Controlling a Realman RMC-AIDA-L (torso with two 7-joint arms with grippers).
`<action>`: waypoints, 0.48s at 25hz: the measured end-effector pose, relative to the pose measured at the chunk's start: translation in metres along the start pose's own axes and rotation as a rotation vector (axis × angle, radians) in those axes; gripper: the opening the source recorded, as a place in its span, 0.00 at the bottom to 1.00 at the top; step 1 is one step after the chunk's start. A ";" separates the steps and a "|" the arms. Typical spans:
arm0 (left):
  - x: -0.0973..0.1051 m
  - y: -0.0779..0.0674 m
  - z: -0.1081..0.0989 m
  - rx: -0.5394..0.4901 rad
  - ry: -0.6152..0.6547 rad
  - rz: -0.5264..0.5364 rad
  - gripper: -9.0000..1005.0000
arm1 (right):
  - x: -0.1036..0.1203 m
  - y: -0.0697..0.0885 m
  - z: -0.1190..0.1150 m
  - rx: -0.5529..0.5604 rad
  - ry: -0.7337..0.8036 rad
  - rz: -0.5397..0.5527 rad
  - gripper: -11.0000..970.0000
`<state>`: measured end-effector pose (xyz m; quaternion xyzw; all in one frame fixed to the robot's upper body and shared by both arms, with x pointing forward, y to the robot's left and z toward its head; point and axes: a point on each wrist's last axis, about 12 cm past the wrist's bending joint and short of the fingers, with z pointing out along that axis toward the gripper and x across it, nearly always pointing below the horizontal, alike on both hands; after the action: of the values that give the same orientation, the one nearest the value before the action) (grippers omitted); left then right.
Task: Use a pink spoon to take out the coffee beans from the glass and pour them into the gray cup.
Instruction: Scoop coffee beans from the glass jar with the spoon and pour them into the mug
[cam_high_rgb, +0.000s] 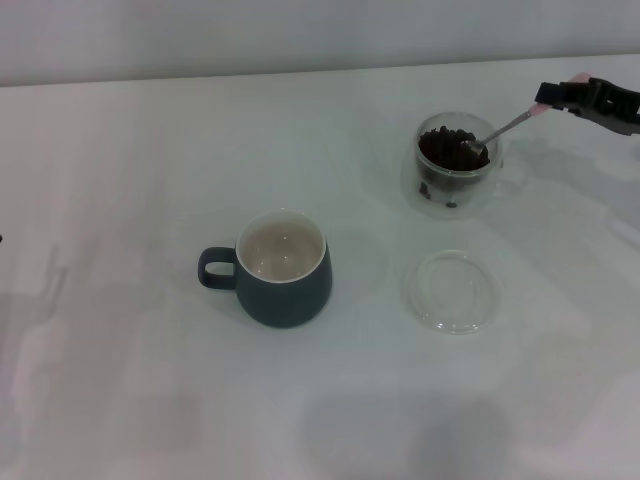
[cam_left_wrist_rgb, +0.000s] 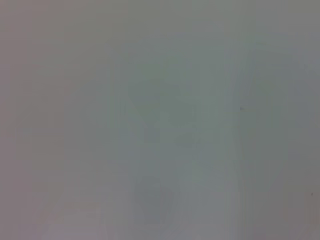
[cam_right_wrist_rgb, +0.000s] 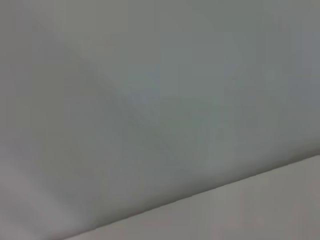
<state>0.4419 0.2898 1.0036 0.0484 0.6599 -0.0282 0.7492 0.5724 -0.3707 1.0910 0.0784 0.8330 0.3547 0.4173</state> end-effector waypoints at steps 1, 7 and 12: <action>0.000 0.000 0.000 0.001 0.000 0.001 0.80 | 0.000 0.000 0.000 0.001 -0.002 0.015 0.22; 0.000 -0.001 0.000 0.005 -0.003 0.002 0.80 | -0.002 -0.003 -0.002 0.012 -0.009 0.128 0.22; 0.000 0.002 -0.001 0.001 -0.002 0.011 0.80 | -0.001 -0.004 -0.001 0.011 0.001 0.164 0.23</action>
<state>0.4414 0.2916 1.0037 0.0524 0.6589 -0.0245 0.7500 0.5727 -0.3743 1.0895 0.1483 0.8260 0.3830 0.3861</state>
